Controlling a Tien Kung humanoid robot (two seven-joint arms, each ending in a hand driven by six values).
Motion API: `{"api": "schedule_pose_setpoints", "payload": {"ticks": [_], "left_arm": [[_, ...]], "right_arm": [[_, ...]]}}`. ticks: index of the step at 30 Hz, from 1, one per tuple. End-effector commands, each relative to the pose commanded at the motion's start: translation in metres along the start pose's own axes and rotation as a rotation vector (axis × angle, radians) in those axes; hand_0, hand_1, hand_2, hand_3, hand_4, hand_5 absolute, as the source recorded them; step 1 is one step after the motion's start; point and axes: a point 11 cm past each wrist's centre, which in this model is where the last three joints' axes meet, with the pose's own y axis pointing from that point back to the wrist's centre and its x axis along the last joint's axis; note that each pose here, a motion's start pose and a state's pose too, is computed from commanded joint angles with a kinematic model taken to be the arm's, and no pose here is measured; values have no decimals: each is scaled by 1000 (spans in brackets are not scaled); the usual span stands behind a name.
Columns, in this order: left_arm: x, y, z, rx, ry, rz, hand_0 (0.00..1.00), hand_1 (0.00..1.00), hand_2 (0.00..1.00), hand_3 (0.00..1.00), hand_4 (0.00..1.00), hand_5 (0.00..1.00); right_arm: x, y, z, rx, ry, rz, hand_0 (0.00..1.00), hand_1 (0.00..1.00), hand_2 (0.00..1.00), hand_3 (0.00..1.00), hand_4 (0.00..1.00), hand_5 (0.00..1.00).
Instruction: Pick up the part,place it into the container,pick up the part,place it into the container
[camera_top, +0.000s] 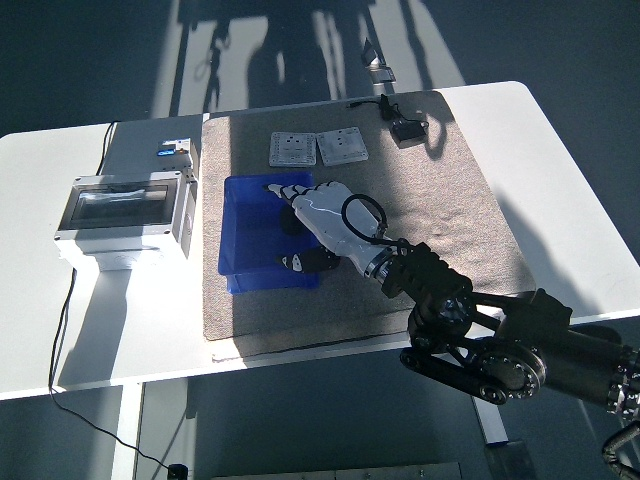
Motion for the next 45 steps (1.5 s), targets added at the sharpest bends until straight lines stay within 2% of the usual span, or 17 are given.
{"api": "schedule_pose_setpoints", "payload": {"ticks": [2,4,8,12,20,21,22,27,28,33,34,45], "left_arm": [[0,0,-1,1,1,-1,704,697,685,493,845,998],[-1,0,-1,1,3,-1,703,696,686,491,844,998],[-1,0,0,0,3,-1,703,696,686,491,844,998],[-1,0,0,0,2,-1,703,696,684,491,844,998],[-1,0,1,-3,-3,1,702,695,682,491,843,998],[-1,0,2,-4,-3,1,702,695,682,491,843,998],[-1,0,2,-4,-3,2,702,694,683,491,843,998],[0,0,3,-6,-4,4,702,694,683,491,843,998],[0,0,3,-7,-4,4,702,693,682,491,841,998],[1,0,3,-7,-5,6,702,693,682,491,841,998],[1,0,3,-7,-6,6,702,693,683,490,840,998],[1,0,3,-14,-13,11,701,692,681,489,840,998]], "right_arm": [[9,1,15,-65,-19,53,539,586,868,904,984,390],[12,2,33,-142,-4,52,521,561,848,887,976,394],[3,9,76,-326,34,-30,521,561,848,887,976,394],[-17,17,96,-429,31,-117,525,564,836,875,958,382],[-41,22,95,-432,20,-197,524,563,826,863,948,377],[-42,23,95,-430,16,-200,524,563,826,863,948,377],[-43,23,94,-427,12,-201,522,549,779,822,938,378],[-47,24,92,-420,1,-198,522,549,779,822,938,378],[-48,24,92,-419,3,-197,476,479,618,658,776,339],[-49,25,91,-409,24,-170,476,479,618,658,776,339],[-49,25,91,-406,27,-164,407,407,462,599,248,94],[-46,27,90,-377,1,-80,395,390,438,582,206,82]]}}
